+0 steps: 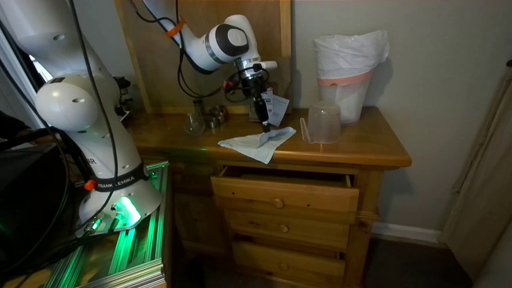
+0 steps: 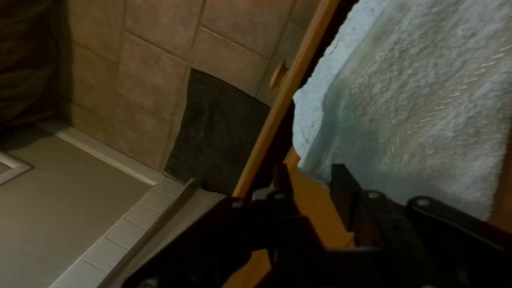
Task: Fold the white cloth in half
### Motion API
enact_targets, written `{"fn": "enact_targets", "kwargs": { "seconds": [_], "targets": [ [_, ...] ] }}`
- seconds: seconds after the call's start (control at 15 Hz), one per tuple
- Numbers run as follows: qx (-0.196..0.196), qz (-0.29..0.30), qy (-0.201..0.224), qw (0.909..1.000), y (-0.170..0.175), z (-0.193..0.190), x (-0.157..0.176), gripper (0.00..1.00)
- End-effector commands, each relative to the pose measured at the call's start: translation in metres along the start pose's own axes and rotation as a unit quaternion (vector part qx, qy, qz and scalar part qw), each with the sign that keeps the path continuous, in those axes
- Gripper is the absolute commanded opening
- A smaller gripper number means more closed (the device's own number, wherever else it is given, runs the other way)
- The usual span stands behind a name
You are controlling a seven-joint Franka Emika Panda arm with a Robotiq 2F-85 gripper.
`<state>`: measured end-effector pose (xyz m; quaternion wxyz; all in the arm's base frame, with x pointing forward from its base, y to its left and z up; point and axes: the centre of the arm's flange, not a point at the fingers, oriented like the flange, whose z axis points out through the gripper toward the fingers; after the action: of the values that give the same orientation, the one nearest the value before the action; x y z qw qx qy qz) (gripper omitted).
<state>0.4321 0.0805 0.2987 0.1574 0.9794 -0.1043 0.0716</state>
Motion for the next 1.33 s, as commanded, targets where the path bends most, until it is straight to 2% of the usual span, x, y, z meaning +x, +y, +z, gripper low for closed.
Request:
{"fn": "enact_targets", "kwargs": {
  "seconds": [0.0, 0.27, 0.33, 0.4, 0.47, 0.73, 0.93, 1.2, 1.27],
  "targets": [
    [-0.020, 0.008, -0.014, 0.9997, -0.002, 0.020, -0.005, 0.64],
    [-0.020, 0.002, -0.034, 0.9992, -0.014, 0.035, -0.013, 0.92],
    [-0.021, 0.003, -0.037, 0.9991, -0.016, 0.039, -0.014, 0.49],
    [-0.023, 0.004, -0.040, 0.9989, -0.017, 0.043, -0.015, 0.53],
    [-0.025, 0.005, -0.043, 0.9987, -0.017, 0.047, -0.016, 0.53],
    [-0.027, 0.022, -0.048, 0.9982, -0.013, 0.053, -0.014, 0.23],
    [-0.017, 0.035, -0.039, 0.9985, -0.011, 0.050, -0.011, 0.05],
    [0.006, 0.041, -0.015, 0.9990, -0.020, 0.043, -0.006, 0.00],
    [0.008, 0.043, -0.010, 0.9990, -0.022, 0.042, -0.004, 0.04]
  ]
}}
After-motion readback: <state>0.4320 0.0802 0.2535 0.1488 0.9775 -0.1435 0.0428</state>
